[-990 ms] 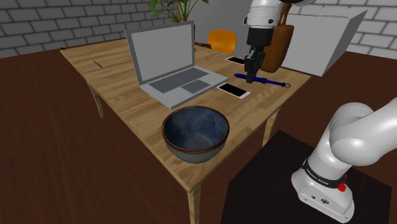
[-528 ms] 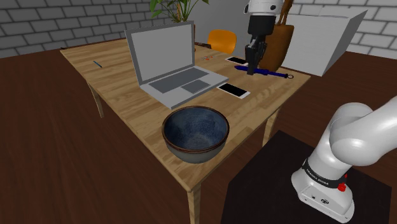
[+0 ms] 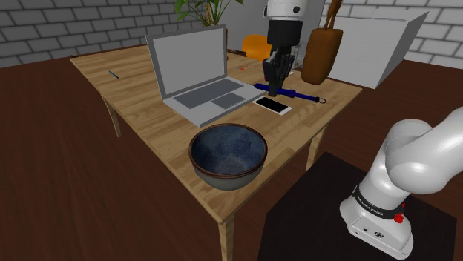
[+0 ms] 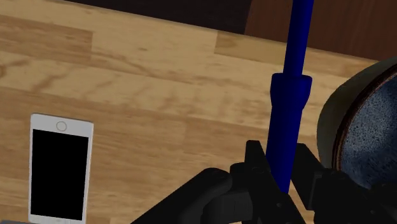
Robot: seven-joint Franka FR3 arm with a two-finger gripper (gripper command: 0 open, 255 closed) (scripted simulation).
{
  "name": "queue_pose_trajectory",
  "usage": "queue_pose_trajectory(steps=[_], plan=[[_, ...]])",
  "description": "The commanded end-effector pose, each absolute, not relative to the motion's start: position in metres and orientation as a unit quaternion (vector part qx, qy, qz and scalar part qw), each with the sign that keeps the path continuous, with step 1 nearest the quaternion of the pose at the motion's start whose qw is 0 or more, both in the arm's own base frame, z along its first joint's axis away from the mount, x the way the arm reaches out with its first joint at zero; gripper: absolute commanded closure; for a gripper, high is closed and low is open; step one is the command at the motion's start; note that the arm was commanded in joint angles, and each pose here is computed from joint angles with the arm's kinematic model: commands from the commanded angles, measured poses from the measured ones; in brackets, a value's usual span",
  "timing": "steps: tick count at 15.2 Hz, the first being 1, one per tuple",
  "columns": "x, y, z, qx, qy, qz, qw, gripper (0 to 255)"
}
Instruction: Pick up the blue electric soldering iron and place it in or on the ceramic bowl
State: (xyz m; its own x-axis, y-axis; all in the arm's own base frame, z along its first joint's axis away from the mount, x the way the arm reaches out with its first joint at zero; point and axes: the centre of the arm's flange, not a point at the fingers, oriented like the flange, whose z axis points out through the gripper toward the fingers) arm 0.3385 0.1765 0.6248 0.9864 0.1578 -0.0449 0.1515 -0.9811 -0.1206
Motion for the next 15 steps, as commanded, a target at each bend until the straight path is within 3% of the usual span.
queue_pose_trajectory(steps=[1,15], plan=[[0.337,0.206,0.625,-0.995,-0.077,0.027,0.059,255],[0.335,0.36,0.618,-0.995,-0.077,0.027,0.059,255]])
